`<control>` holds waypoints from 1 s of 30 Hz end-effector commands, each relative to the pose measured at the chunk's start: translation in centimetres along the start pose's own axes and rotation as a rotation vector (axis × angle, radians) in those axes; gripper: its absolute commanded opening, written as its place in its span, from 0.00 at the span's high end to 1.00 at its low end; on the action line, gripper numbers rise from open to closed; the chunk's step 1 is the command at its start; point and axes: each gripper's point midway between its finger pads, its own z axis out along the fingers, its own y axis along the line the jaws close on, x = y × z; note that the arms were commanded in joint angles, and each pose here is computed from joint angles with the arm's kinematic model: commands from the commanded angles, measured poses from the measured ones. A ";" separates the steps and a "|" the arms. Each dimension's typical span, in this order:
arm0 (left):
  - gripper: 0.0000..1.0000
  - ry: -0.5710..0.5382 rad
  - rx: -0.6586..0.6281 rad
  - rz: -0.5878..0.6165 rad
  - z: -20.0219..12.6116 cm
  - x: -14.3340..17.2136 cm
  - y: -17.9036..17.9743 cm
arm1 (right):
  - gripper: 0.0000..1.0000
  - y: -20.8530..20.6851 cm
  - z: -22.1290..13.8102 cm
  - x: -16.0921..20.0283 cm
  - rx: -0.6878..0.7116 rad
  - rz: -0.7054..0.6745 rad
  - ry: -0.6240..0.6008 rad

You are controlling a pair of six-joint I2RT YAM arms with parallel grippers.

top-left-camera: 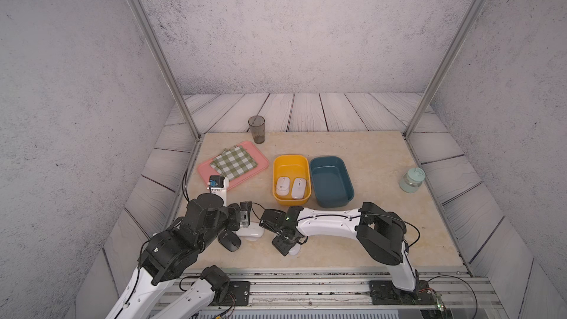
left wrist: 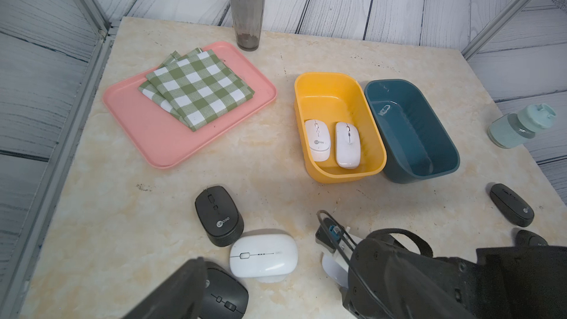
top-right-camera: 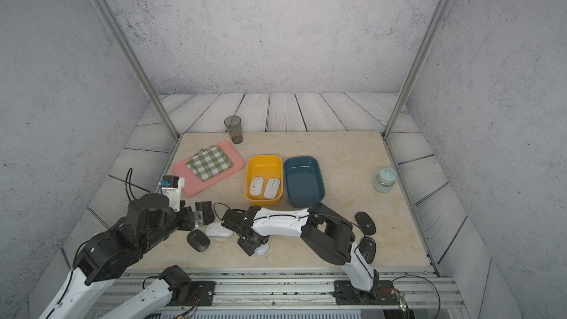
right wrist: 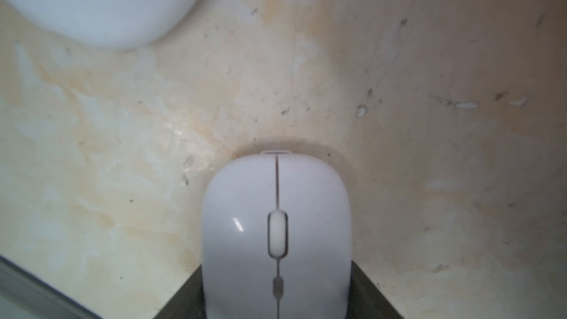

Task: Place the mice by color into the storage box
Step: Pick up the mouse from the center of the board, then place the mouse in the storage box.

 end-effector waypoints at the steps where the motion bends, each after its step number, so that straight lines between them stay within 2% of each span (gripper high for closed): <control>1: 0.02 0.000 -0.028 0.017 -0.1 0.3 0.7 | 0.36 -0.4 -1.1 -0.7 0.021 0.026 -0.040; 6: 0.02 -0.006 -0.035 0.030 -0.2 0.1 0.8 | 0.43 0.2 -2.8 -1.3 -0.016 0.037 -0.074; 11: 0.02 -0.024 -0.049 0.035 -0.6 -0.3 1.1 | 0.44 -1.2 -7.3 -3.3 -0.050 0.103 -0.179; 20: 0.02 -0.063 -0.061 0.059 -1.7 -1.9 1.2 | 0.44 -9.4 -13.8 -8.2 -0.195 0.389 -0.349; 25: 0.02 -0.043 -0.061 0.078 -0.8 -1.6 0.9 | 0.45 -14.7 -14.5 -12.6 -0.280 0.560 -0.447; 30: 0.02 -0.005 -0.044 0.079 0.7 -0.8 0.4 | 0.46 -18.7 -12.2 -17.2 -0.357 0.684 -0.475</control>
